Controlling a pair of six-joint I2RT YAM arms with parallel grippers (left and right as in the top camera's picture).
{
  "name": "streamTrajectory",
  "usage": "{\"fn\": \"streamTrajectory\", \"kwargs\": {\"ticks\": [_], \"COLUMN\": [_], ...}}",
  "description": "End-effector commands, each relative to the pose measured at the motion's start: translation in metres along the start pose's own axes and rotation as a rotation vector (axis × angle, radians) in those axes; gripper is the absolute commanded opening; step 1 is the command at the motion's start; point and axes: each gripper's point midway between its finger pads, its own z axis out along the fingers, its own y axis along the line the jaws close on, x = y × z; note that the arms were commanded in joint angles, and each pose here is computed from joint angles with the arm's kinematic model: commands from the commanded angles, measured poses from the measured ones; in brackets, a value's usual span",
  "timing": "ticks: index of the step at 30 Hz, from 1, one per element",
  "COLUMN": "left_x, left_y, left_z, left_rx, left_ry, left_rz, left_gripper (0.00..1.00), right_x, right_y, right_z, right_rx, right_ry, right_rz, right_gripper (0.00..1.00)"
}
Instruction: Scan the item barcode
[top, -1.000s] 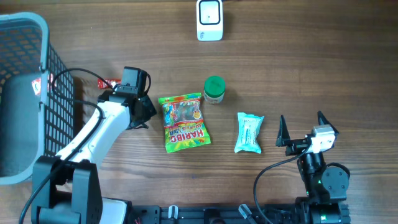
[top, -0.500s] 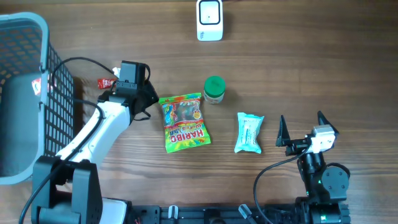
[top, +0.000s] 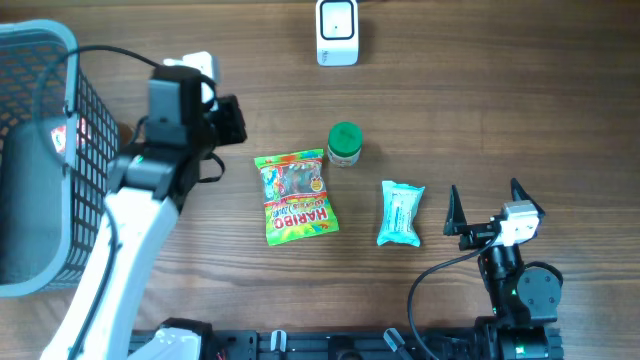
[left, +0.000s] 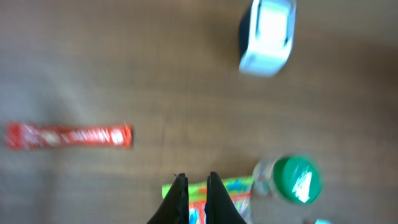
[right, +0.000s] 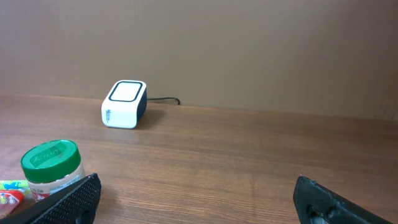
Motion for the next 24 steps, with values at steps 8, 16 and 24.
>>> {"fn": "streamTrajectory", "kwargs": {"ticks": [8, 16, 24], "left_x": [-0.098, -0.121, -0.078], "left_y": [0.055, 0.183, 0.329], "left_z": [-0.153, -0.198, -0.097], "left_rx": [-0.234, -0.478, -0.426], "left_ry": [-0.617, -0.721, -0.415], "left_rz": [-0.316, -0.673, -0.896], "left_gripper": [0.84, 1.00, 1.00], "right_x": [-0.001, -0.001, -0.001], "right_y": [-0.001, -0.001, -0.001], "right_z": [0.000, 0.000, 0.000], "right_rx": [0.009, 0.009, 0.009], "right_ry": [-0.006, -0.006, -0.006], "right_rz": [-0.011, -0.011, -0.011], "right_gripper": [1.00, 1.00, 1.00]}}
